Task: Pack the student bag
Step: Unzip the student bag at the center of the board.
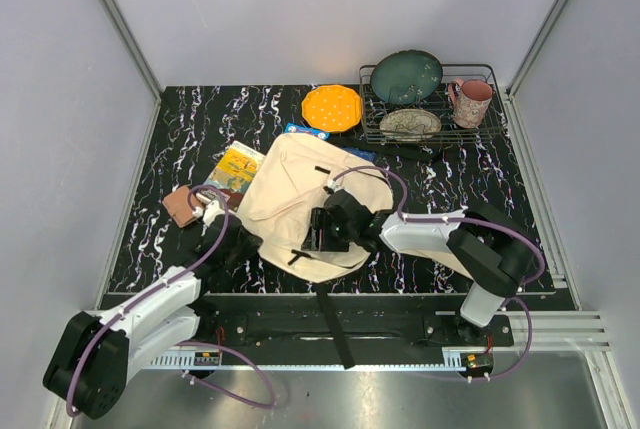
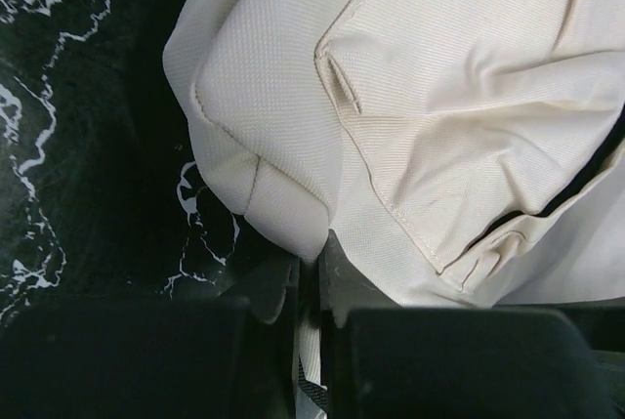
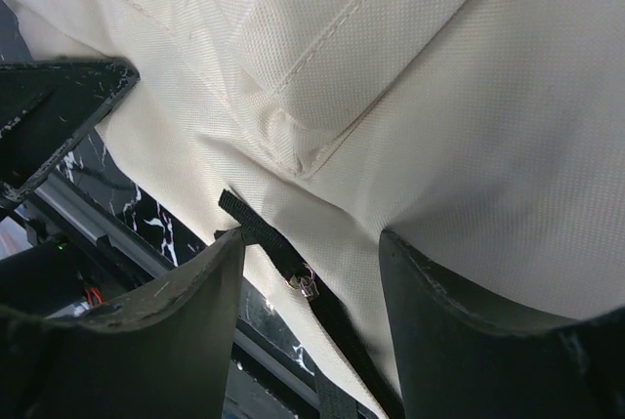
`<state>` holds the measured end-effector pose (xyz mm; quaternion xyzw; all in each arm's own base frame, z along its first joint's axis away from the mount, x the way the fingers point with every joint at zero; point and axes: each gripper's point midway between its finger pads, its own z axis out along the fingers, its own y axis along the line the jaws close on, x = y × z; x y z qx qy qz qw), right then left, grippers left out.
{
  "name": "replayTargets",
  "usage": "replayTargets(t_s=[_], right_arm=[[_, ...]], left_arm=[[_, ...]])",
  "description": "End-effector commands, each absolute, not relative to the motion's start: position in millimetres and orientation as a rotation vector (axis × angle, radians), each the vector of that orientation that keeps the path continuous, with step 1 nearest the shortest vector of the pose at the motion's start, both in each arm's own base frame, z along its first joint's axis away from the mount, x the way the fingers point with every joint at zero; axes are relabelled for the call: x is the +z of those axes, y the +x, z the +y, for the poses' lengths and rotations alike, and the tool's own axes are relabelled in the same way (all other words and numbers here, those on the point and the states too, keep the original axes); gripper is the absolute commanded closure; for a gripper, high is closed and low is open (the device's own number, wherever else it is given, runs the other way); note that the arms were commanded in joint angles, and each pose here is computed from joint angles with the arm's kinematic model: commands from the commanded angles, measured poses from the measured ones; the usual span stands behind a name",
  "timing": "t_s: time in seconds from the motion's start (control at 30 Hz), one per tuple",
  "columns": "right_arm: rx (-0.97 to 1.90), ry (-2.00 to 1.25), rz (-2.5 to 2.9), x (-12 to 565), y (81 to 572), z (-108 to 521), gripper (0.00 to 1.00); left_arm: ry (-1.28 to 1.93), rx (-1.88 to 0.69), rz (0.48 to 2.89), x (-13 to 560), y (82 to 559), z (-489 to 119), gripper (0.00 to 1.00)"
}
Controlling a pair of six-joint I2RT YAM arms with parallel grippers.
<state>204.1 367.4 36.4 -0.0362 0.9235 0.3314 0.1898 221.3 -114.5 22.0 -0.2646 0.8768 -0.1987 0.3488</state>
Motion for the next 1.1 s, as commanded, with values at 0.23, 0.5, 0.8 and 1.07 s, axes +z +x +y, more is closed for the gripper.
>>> replayTargets(t_s=[0.23,0.5,0.8,1.07], right_arm=[[0.715,-0.466,2.393,91,202,347,0.41],[0.754,-0.623,2.333,93,189,376,0.44],[0.697,-0.662,2.340,73,192,401,0.48],[0.639,-0.668,2.341,62,198,400,0.52]], left_arm=[[-0.645,-0.624,2.317,27,205,-129,1.00],[-0.652,-0.635,2.306,30,206,-130,1.00],[-0.646,-0.634,2.312,30,205,-130,1.00],[-0.638,-0.638,2.310,31,206,-131,1.00]])
